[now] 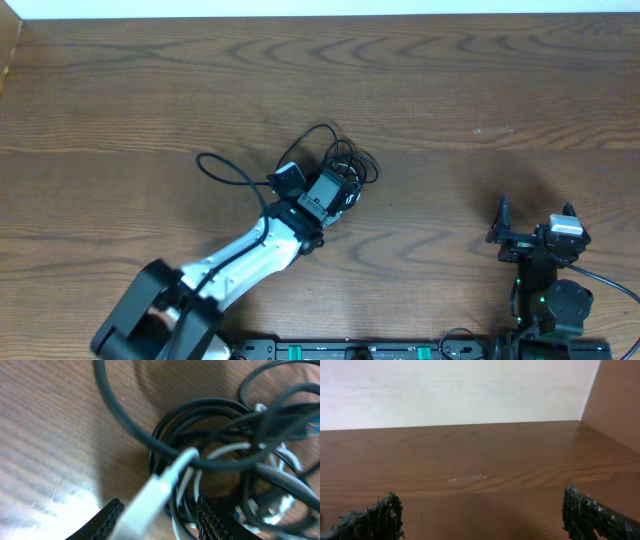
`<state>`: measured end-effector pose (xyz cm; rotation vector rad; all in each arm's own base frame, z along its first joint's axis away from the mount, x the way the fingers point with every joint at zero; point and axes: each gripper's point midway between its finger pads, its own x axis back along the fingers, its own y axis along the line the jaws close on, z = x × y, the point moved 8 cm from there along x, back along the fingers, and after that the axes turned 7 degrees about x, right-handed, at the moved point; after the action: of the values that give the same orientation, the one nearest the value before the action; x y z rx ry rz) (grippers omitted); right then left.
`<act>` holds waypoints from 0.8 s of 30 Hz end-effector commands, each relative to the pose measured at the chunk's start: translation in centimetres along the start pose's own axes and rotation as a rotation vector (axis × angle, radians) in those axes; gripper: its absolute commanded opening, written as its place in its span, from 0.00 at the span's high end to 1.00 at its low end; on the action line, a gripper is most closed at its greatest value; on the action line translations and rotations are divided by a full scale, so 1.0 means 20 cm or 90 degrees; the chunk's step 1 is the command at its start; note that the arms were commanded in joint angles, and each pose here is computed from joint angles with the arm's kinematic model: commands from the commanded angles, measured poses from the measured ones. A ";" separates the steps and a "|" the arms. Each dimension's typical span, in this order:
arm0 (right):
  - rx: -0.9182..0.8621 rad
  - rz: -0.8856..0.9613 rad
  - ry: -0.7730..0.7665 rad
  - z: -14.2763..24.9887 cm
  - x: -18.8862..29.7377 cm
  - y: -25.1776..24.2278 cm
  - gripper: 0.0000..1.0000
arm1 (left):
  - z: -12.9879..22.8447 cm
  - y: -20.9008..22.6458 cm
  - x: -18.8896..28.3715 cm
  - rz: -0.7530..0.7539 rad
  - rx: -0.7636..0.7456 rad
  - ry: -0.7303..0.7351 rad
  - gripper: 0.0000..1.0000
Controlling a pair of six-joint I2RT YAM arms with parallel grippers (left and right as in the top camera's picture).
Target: Untangle cables
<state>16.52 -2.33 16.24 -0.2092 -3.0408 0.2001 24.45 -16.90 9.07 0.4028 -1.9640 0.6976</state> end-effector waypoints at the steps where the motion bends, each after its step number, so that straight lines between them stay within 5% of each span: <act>1: -0.002 0.000 0.004 0.01 0.00 0.00 0.01 | 0.02 0.03 -0.09 -0.032 -0.020 -0.010 0.53; 6: -0.002 0.000 0.004 0.01 0.00 0.00 0.01 | 0.05 0.02 -0.18 -0.024 -0.017 0.003 0.53; 9: -0.002 0.000 0.004 0.01 0.00 0.00 0.01 | 0.04 0.02 -0.17 -0.023 -0.026 0.002 0.91; 19: -0.002 0.000 0.004 0.01 0.00 0.00 0.01 | 0.01 0.00 -0.08 -0.001 -0.061 -0.007 0.92; 24: -0.002 0.000 0.004 0.01 0.00 0.00 0.01 | -0.04 -0.08 0.08 0.085 -0.134 -0.010 0.92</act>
<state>16.52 -2.33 16.25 -0.2092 -3.0412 0.2002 25.11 -17.38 8.79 0.2923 -2.0112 0.5987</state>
